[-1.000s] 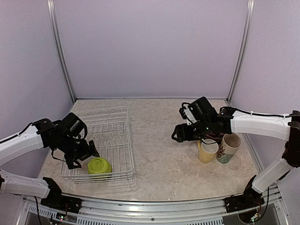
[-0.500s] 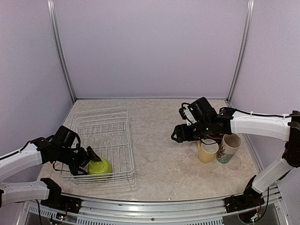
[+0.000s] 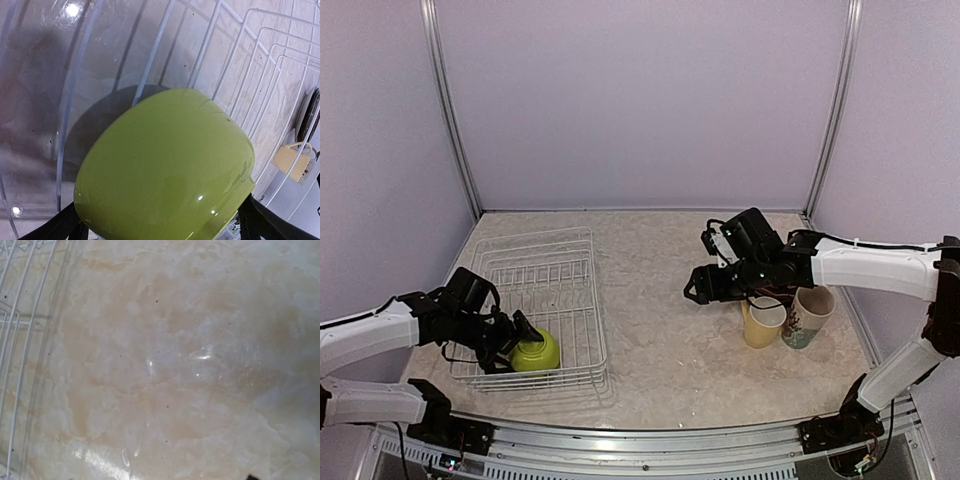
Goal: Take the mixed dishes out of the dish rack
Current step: Adjust the bowl on the dish rack.
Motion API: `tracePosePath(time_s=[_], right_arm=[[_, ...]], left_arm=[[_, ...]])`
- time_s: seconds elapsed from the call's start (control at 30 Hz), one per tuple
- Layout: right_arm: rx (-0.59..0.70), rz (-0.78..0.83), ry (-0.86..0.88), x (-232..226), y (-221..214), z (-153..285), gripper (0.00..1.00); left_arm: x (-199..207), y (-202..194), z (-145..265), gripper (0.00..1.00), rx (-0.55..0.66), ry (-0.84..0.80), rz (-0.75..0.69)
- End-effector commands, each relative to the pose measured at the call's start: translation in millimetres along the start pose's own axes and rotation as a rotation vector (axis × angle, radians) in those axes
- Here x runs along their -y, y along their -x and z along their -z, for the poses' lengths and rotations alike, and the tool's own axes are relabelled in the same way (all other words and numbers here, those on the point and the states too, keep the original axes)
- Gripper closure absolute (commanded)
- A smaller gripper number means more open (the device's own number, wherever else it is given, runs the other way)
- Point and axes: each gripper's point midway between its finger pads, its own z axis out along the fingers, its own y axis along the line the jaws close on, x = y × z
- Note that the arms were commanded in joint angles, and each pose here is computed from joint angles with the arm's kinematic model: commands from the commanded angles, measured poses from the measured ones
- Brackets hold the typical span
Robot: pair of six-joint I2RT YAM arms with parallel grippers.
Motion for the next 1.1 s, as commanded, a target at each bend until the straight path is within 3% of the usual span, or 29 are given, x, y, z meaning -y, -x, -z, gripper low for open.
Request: tracePosePath(time_s=[0.0,0.23,0.43,0.63,0.83,1.07], right_arm=[[0.001,-0.002,0.018,-5,-4,-1,0.30],[-0.004,-0.004,0.013,-4,-7,0,0.30],[-0.008,-0.006,0.021,-6,-8,-4,0.30],[-0.011,-0.006,0.024,-9,-8,-5,0.29],[-0.019,-0.009,0.018,-7,-12,-6,0.30],[-0.019,-0.009,0.018,-7,-12,-8,0.30]], left_arm=[[8,1,-5,0.01,-0.008,-0.051,-0.006],[49,10,28,0.13,0.109,-0.269,-0.115],[83,14,40,0.11,0.129,-0.383,-0.194],[106,17,31,0.09,0.097,-0.392,-0.250],[121,11,23,0.19,0.063,-0.371,-0.310],[138,-9,14,0.07,0.010,-0.271,-0.454]])
